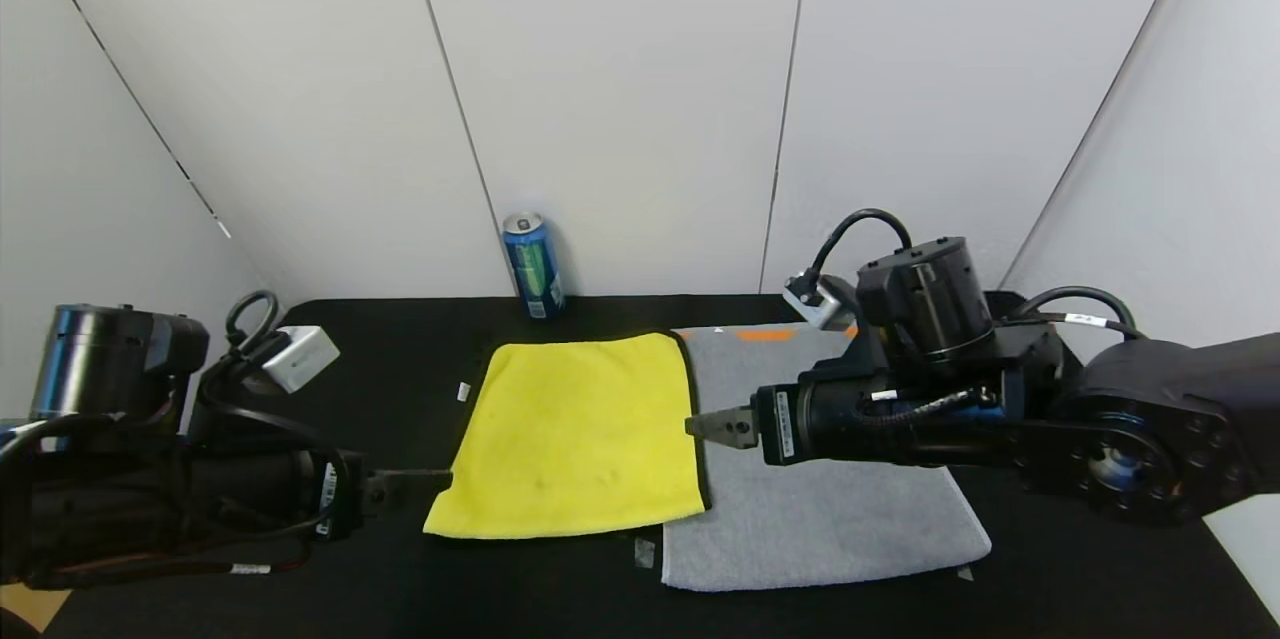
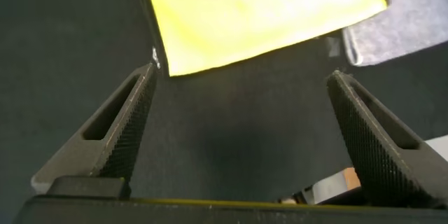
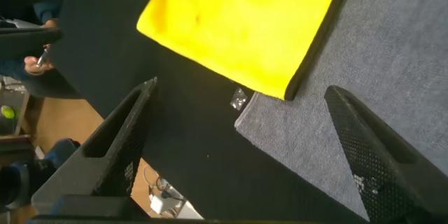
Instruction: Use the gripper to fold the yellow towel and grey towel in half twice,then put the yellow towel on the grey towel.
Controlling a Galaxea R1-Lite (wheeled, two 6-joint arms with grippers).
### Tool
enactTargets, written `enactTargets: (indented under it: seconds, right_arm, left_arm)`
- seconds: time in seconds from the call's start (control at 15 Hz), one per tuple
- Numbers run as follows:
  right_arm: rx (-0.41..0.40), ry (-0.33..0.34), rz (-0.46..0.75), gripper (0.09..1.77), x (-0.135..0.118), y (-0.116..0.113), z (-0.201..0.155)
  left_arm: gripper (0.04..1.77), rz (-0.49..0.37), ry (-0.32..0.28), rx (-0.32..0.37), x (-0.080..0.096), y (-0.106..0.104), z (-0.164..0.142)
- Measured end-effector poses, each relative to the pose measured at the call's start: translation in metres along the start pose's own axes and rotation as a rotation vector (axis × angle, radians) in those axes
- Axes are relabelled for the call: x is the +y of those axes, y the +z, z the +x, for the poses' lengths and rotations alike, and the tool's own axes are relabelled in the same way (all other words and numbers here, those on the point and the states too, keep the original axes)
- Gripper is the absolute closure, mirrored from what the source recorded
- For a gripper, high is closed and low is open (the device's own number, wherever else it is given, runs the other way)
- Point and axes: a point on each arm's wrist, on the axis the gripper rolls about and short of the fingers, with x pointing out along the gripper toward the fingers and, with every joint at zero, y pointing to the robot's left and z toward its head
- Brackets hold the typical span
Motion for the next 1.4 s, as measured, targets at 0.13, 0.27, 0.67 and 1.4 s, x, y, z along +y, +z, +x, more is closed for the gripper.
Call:
enactTargets:
  seconds: [0.13,0.27,0.67,1.4]
  right_arm:
    - [0.022,-0.006,0.005,0.15,-0.005,-0.003,0.012]
    - [0.032,-0.014,0.011,0.15,-0.01,-0.006,0.02]
    - [0.051,-0.023,0.026,0.15,-0.021,-0.009,0.033]
    - [0.051,-0.031,0.06,0.15,-0.023,-0.01,0.036]
  left_arm:
    - [0.09,-0.025,0.009,0.04,0.007,-0.003,0.012]
    - [0.09,-0.054,0.029,0.064,0.018,-0.003,0.023]
    - [0.09,-0.097,0.007,0.091,0.039,-0.012,0.058]
    - [0.09,-0.154,-0.013,0.158,0.055,-0.023,0.097]
